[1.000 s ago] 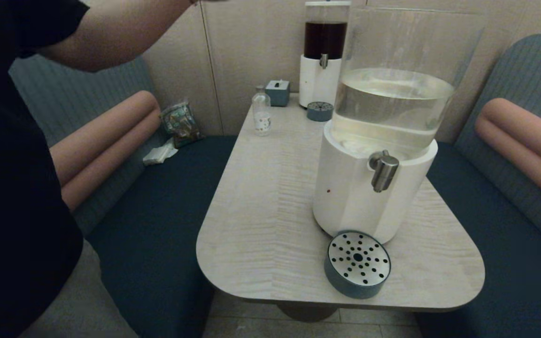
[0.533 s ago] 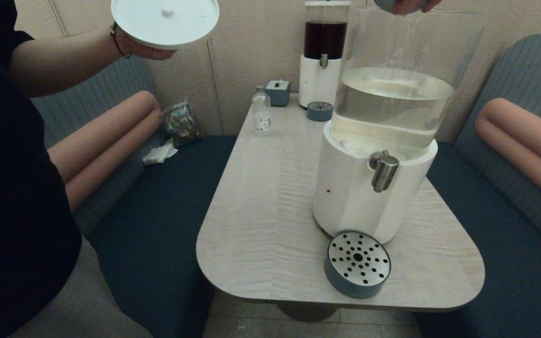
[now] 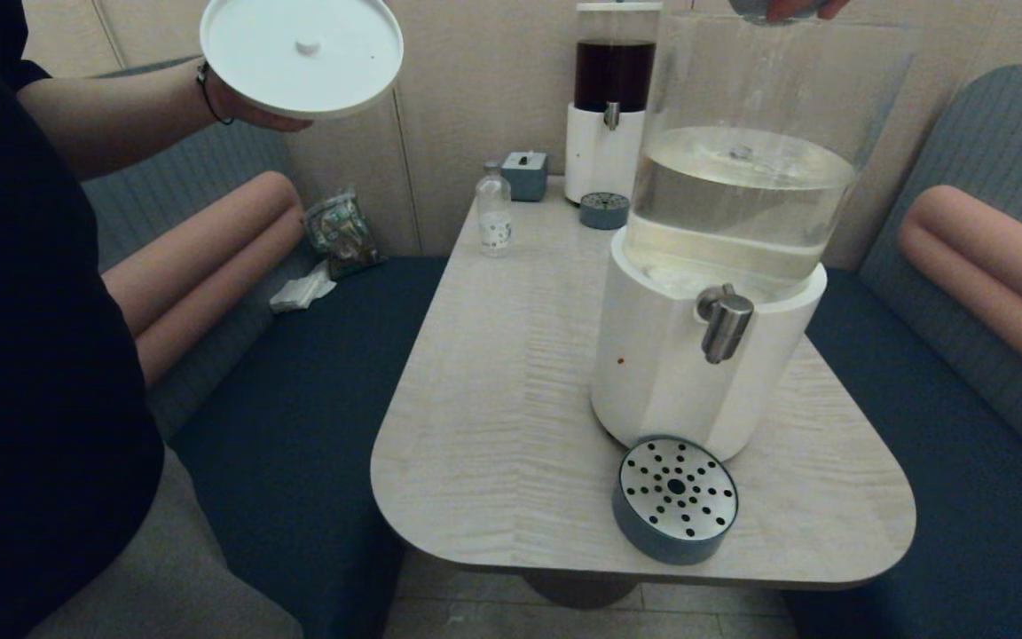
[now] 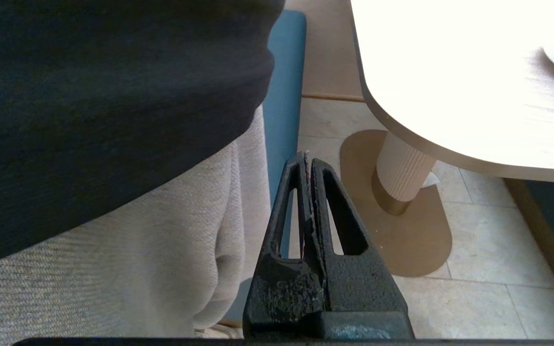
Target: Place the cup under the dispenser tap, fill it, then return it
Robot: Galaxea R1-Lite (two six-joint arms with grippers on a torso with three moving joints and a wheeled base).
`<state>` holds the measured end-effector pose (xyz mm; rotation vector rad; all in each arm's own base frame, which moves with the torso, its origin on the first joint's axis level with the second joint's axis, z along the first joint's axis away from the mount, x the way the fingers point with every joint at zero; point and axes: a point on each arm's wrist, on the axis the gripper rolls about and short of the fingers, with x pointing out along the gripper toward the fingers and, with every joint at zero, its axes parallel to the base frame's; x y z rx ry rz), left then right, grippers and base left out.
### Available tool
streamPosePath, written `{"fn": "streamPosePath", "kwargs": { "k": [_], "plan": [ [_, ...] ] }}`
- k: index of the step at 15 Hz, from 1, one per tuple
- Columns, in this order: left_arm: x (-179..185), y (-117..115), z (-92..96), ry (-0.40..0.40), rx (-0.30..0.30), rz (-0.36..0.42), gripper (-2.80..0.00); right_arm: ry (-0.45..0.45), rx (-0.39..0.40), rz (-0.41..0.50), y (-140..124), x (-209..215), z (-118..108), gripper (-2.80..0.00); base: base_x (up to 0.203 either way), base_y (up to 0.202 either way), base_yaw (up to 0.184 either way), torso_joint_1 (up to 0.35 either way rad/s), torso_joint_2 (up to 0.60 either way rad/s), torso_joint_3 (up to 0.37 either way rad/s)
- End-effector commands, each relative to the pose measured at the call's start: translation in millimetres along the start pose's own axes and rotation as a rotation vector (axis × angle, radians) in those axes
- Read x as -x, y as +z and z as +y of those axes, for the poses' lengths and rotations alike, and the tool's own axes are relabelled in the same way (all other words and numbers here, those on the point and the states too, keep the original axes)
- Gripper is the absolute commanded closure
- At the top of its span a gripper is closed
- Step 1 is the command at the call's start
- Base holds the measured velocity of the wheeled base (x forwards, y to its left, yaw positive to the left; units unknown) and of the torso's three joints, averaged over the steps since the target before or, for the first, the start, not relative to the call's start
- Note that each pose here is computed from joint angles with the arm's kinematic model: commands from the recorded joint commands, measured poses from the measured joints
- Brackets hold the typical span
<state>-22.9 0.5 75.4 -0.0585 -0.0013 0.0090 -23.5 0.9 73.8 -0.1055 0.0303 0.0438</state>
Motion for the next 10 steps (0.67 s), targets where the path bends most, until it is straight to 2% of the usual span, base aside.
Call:
{"fn": "streamPosePath", "kwargs": {
  "k": [1, 10],
  "plan": [
    [-0.1, 0.1, 0.0, 0.0, 0.0, 0.001, 0.0, 0.001, 0.001, -0.002, 0.0, 0.1, 0.0, 0.0, 0.0, 0.0, 0.0, 0.0, 0.0, 0.0],
    [-0.1, 0.1, 0.0, 0.0, 0.001, 0.001, 0.0, -0.018, -0.03, -0.019, 1.2, -0.3, -0.5, 0.0, 0.0, 0.0, 0.0, 0.0, 0.0, 0.0]
  ]
}}
